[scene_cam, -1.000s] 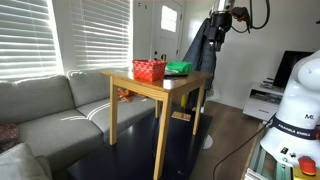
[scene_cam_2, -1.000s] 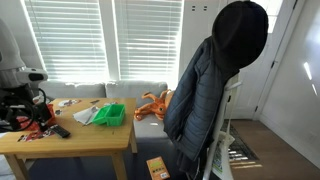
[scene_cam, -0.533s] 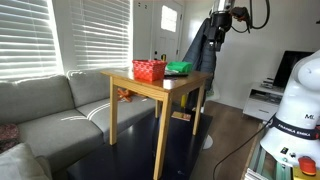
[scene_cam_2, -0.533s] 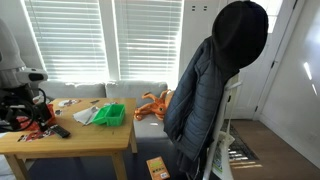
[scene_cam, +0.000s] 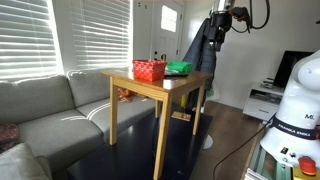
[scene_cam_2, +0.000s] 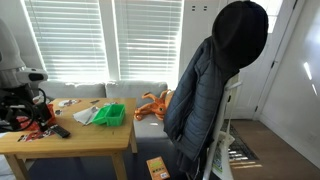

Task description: Put the spoon in the green box

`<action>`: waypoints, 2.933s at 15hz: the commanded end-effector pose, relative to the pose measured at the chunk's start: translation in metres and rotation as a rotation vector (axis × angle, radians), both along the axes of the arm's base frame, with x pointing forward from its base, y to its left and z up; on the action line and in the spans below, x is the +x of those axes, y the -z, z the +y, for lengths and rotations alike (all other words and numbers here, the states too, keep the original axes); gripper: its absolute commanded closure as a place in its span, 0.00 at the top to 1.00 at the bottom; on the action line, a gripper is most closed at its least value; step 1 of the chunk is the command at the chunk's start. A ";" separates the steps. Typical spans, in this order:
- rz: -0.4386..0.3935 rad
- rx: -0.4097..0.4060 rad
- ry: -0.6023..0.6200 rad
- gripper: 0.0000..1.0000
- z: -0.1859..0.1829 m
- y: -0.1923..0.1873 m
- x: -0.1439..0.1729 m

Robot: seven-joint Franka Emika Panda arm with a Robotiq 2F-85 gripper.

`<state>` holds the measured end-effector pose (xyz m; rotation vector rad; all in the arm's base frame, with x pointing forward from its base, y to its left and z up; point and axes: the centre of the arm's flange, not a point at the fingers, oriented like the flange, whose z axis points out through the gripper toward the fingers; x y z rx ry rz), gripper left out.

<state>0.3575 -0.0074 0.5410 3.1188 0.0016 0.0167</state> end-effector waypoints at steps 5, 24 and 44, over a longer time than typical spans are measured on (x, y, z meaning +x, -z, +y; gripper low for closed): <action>0.000 0.000 0.000 1.00 0.000 0.000 0.000; -0.096 -0.001 -0.129 1.00 -0.005 0.019 0.170; -0.035 -0.009 -0.113 0.48 -0.009 0.112 0.268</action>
